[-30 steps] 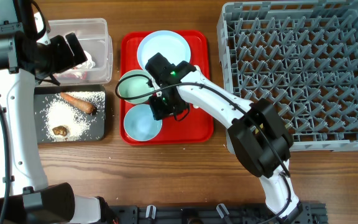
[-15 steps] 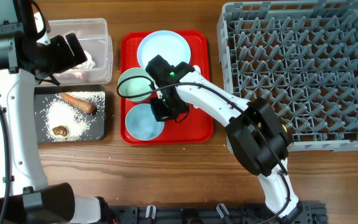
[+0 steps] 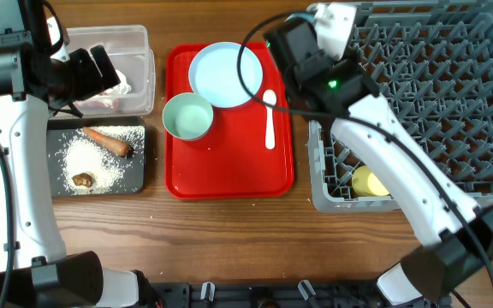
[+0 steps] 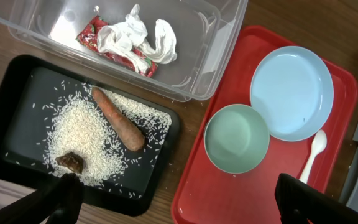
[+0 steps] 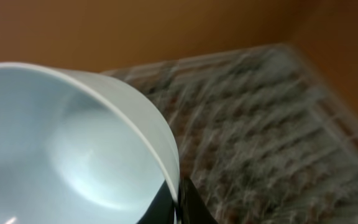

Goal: Sort waste into correct bins and load items into the dishwasher rack
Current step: 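Carry the blue bowl right toward the dish rack, then lower the blue bowl into the rack's back row and open the right gripper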

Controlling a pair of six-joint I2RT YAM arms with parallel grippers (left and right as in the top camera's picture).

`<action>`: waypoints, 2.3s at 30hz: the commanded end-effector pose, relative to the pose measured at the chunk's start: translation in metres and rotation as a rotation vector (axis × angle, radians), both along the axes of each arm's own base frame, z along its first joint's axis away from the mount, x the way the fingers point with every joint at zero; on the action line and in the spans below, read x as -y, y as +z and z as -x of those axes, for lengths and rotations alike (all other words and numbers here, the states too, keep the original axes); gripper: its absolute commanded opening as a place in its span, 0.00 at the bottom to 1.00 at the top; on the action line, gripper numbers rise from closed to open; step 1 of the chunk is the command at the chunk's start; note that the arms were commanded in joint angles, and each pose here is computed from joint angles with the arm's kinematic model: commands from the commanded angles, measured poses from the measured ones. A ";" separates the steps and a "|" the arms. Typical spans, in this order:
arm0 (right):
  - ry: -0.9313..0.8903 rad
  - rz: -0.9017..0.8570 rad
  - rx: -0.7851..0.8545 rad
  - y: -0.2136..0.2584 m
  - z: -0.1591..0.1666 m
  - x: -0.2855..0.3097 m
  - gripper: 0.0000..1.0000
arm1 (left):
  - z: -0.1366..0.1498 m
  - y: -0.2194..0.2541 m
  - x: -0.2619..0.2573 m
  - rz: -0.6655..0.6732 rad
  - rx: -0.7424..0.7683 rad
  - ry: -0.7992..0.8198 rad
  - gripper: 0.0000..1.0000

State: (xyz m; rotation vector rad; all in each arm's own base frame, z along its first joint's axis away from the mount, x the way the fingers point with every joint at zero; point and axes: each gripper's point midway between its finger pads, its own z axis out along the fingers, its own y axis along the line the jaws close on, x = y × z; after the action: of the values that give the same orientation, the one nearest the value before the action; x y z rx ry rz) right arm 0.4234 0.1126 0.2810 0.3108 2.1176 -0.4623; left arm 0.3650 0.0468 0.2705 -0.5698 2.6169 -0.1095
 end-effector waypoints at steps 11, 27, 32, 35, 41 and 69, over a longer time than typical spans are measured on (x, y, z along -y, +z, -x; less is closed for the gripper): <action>-0.233 0.674 0.000 -0.022 -0.137 0.111 0.04 | -0.001 0.006 -0.004 -0.020 0.018 0.006 1.00; -0.056 0.765 -0.279 -0.114 -0.137 0.087 0.04 | -0.001 0.006 -0.004 -0.020 0.018 0.006 1.00; 0.015 0.765 -0.303 -0.124 -0.133 0.065 0.07 | -0.001 0.006 -0.004 -0.020 0.018 0.006 1.00; 0.036 0.772 -0.296 -0.124 -0.132 0.052 0.26 | -0.001 0.006 -0.004 -0.020 0.018 0.006 1.00; 0.081 0.781 -0.280 -0.124 -0.129 0.027 0.65 | -0.001 0.006 -0.004 -0.020 0.018 0.006 1.00; 0.654 -0.721 -0.470 -0.158 -0.008 -0.212 0.92 | -0.001 0.006 -0.004 -0.020 0.018 0.006 1.00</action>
State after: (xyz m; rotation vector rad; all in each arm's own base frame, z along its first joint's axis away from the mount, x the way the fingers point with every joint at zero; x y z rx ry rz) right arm 0.4624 0.2772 0.1350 -0.3681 2.4539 0.2288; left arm 0.3651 0.0472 0.2703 -0.5704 2.6171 -0.1050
